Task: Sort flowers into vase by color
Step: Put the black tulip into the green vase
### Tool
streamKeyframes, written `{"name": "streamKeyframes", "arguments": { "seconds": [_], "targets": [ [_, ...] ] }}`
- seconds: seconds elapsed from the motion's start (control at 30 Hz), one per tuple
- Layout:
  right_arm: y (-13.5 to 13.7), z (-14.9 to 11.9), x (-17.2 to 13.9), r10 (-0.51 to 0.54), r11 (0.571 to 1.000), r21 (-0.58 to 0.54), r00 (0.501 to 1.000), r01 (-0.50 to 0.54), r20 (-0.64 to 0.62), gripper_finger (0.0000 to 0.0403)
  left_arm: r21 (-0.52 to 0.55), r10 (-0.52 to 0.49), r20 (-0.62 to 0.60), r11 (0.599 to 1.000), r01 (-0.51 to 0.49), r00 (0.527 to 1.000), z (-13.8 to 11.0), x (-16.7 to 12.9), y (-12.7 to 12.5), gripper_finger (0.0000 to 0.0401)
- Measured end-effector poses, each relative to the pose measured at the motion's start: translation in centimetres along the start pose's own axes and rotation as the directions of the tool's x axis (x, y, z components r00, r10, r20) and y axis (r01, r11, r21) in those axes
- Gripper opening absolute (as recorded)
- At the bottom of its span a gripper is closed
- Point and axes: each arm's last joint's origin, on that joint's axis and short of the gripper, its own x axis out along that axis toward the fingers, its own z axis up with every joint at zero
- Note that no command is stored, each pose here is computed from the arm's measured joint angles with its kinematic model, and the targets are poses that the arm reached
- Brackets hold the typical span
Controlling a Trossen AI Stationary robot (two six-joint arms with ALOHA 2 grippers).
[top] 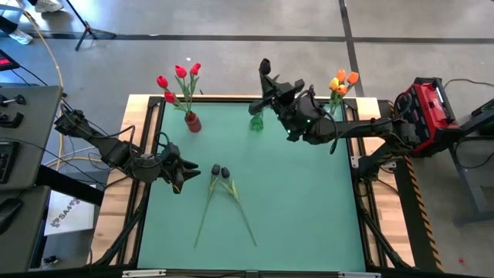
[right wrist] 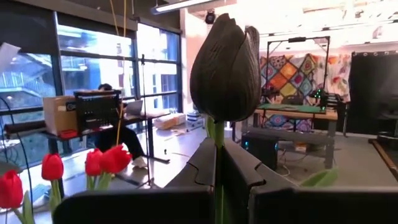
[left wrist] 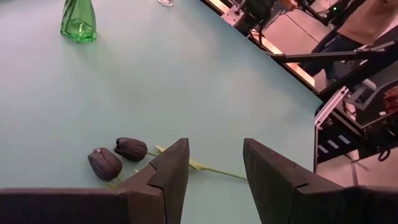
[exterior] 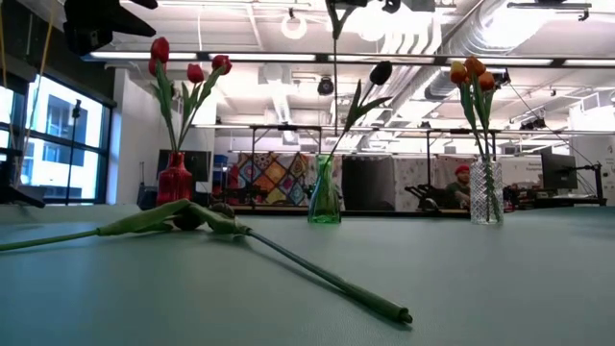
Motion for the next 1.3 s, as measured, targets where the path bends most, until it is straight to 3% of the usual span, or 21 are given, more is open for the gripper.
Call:
{"name": "streamKeyframes", "arguments": {
  "seconds": [0.3, 0.47, 0.7, 1.3],
  "targets": [
    [-1.7, -0.2, 1.8, -0.030, 0.999, -0.022, 0.999, 0.030, 0.024, 0.0000, -0.034, 0.000, 0.001, 0.999, 0.000, 1.000, 0.0, 0.0, 0.0, 0.0140],
    [-2.6, -0.3, 3.1, 0.039, 0.999, -0.036, 0.998, -0.037, 0.056, 0.0000, -0.042, 0.003, 0.006, 0.999, -0.003, 1.000, 0.0, 0.0, 0.0, 0.0140],
    [-3.5, -1.3, 4.5, 0.045, 0.999, -0.010, 0.997, -0.045, 0.054, 0.0000, -0.043, 0.017, 0.025, 0.999, -0.016, 1.000, 0.1, 0.0, 0.0, 0.0140],
    [-2.3, -4.9, 5.8, 0.073, 0.997, -0.030, 0.997, -0.073, -0.006, 0.0000, -0.053, 0.031, 0.042, 0.998, -0.028, 0.999, 0.1, 0.0, 0.1, 0.0140]
  ]
}}
